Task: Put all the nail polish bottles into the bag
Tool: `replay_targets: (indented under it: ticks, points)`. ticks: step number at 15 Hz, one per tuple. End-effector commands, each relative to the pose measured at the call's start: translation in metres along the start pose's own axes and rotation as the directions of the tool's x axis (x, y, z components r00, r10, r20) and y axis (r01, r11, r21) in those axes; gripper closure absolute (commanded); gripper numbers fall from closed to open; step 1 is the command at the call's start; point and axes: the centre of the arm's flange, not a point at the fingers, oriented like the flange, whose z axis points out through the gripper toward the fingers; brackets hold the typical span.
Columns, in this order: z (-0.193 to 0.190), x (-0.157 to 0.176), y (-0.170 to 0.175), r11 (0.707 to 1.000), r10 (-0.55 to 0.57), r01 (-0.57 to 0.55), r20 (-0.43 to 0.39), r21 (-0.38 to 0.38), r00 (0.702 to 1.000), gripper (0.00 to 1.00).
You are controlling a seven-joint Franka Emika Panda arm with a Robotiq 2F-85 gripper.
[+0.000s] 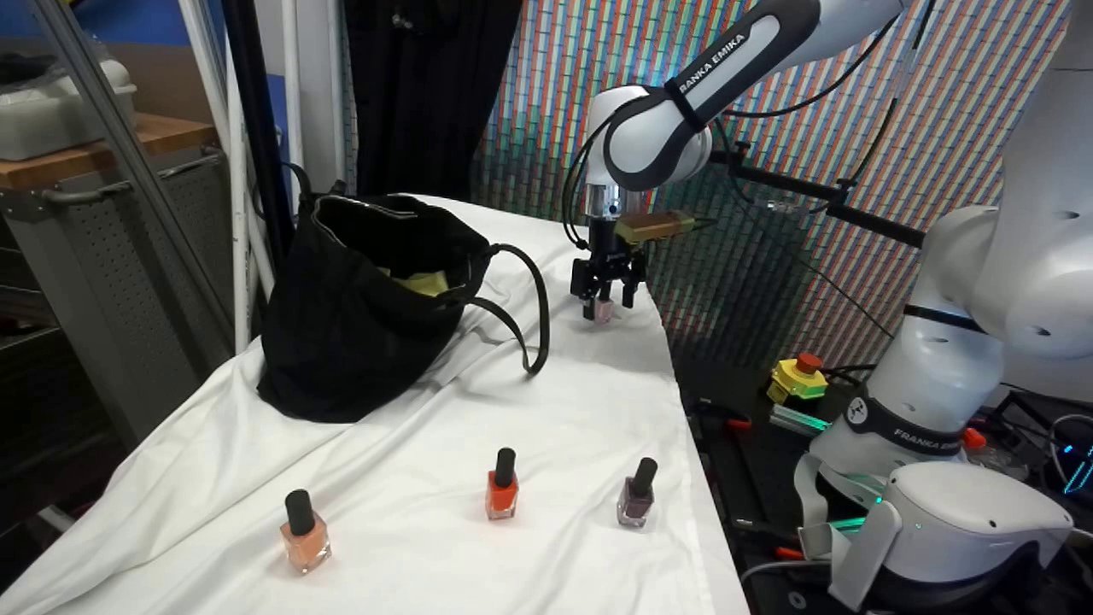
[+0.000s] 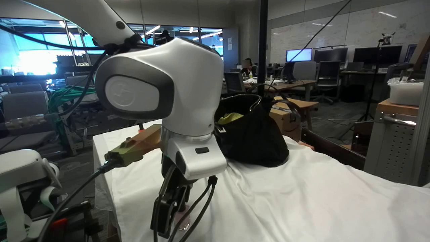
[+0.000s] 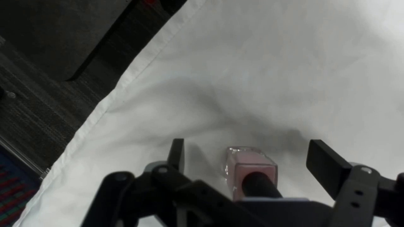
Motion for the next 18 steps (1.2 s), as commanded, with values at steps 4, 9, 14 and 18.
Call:
replay_targets:
  ticks: [4, 9, 14, 18]
  points:
    - [0.003, 0.001, -0.002, 1.000, -0.004, 0.004, 0.005, -0.003, 1.000, 0.31]
    - [0.002, -0.001, -0.001, 1.000, -0.002, 0.002, 0.006, -0.007, 1.000, 0.65]
    - [-0.001, 0.002, -0.003, 1.000, -0.002, 0.002, 0.006, -0.013, 1.000, 0.85]
    - [-0.011, -0.001, -0.007, 0.999, -0.022, 0.023, 0.018, -0.028, 1.000, 0.85]
